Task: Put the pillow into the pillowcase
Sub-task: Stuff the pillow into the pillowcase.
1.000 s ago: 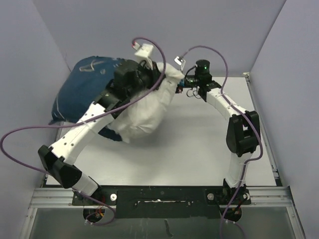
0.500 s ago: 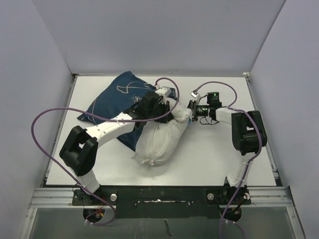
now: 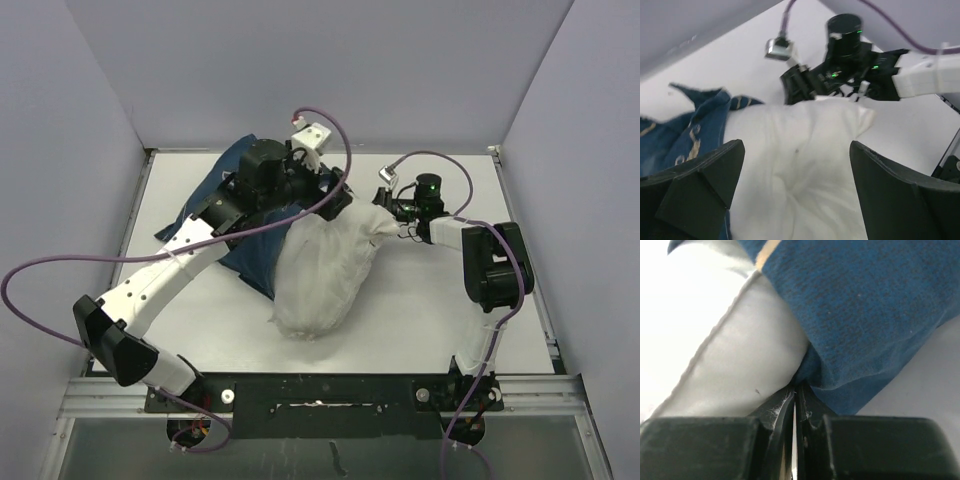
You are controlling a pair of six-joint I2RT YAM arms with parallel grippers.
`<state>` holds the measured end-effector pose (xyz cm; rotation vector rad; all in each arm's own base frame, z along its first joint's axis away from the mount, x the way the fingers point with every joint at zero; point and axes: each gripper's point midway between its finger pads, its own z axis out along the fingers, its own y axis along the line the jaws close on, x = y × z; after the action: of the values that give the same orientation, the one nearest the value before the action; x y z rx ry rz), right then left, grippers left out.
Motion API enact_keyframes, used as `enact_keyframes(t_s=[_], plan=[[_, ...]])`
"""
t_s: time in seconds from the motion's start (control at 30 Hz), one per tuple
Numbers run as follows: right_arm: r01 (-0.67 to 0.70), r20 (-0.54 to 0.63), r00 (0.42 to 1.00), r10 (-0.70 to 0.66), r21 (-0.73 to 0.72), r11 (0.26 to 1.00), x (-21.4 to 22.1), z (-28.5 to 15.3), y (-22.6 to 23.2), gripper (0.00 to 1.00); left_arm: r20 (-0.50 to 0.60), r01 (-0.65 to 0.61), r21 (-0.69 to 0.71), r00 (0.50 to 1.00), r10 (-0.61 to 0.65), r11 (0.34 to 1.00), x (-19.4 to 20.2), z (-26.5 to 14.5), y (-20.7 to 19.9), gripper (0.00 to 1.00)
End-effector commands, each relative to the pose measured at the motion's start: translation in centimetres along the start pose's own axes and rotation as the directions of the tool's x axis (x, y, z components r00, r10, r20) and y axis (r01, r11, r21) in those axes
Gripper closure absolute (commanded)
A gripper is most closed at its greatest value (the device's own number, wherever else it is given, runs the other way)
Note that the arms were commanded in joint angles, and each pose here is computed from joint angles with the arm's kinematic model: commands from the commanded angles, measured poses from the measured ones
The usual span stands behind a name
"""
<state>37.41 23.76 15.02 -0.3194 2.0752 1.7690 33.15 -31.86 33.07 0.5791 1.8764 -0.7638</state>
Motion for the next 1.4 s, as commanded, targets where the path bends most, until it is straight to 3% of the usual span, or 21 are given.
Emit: enact_keyframes(t_s=[0.0,0.13,0.27,0.4,0.43,0.47,0.5,0.53,0.57,0.63,0.77,0.87,1.0,1.13,1.37], plan=[[0.141,-0.015,0.989,-0.144,-0.105,0.984,-0.9,0.2,4.6,1.00,-0.005,-0.422,0.049,0.906,0.423,0.905,-1.4,0.0,-5.5,0.11],[0.145,-0.024,0.989,-0.149,-0.113,0.983,-0.6,0.6,5.0,1.00,-0.087,-0.624,0.133,0.767,0.636,0.770,1.0,2.9,-7.6,0.07],[0.153,-0.022,0.987,-0.157,-0.116,0.981,-0.6,0.4,5.4,1.00,-0.138,-0.694,0.240,0.668,0.731,0.679,4.4,5.5,-7.5,0.06],[0.162,-0.017,0.986,-0.165,-0.117,0.980,-0.7,0.1,5.6,1.00,-0.236,-0.713,0.247,0.612,0.755,0.656,9.0,7.4,-4.7,0.06],[0.165,-0.017,0.986,-0.168,-0.118,0.979,-0.7,0.0,5.7,1.00,-0.277,-0.720,0.217,0.602,0.749,0.659,9.7,7.7,-3.3,0.09],[0.168,-0.015,0.985,-0.170,-0.118,0.979,-0.7,-0.1,5.7,1.00,-0.325,-0.723,0.182,0.595,0.735,0.667,10.5,7.8,-1.6,0.19],[0.170,-0.012,0.985,-0.173,-0.120,0.978,-0.7,-0.2,5.8,1.00,-0.374,-0.719,0.132,0.601,0.706,0.682,10.8,7.7,0.3,0.38],[0.171,-0.011,0.985,-0.174,-0.120,0.978,-0.7,-0.4,5.8,1.00,-0.419,-0.706,0.074,0.619,0.664,0.705,10.9,7.4,2.3,0.65],[0.177,-0.007,0.984,-0.179,-0.122,0.977,-0.8,-0.6,5.8,1.00,-0.453,-0.682,0.019,0.646,0.615,0.731,11.0,6.9,4.1,0.86],[0.191,-0.001,0.981,-0.193,-0.135,0.972,-1.0,-0.8,5.9,1.00,-0.490,-0.616,-0.059,0.703,0.515,0.785,11.3,5.3,7.7,1.00],[0.242,0.020,0.970,-0.242,-0.177,0.954,-1.6,-0.8,7.4,1.00,-0.500,-0.470,-0.131,0.791,0.351,0.873,13.7,2.2,11.6,1.00],[0.258,0.024,0.966,-0.258,-0.191,0.947,-1.7,-0.7,7.9,1.00,-0.407,-0.332,-0.164,0.881,0.243,0.929,13.6,0.3,12.8,1.00],[0.259,0.024,0.965,-0.260,-0.201,0.945,-1.8,-0.6,7.9,1.00,-0.251,-0.184,-0.121,0.956,0.150,0.975,13.1,-1.3,13.4,1.00],[0.299,0.037,0.954,-0.299,-0.231,0.926,-2.2,-0.4,8.9,1.00,-0.181,-0.141,-0.103,0.976,0.121,0.985,13.1,-2.8,14.6,1.00],[0.352,0.003,0.928,-0.371,-0.329,0.877,-1.1,1.3,12.1,1.00,-0.242,-0.106,-0.181,0.968,0.060,0.978,14.2,-1.6,17.0,1.00]])
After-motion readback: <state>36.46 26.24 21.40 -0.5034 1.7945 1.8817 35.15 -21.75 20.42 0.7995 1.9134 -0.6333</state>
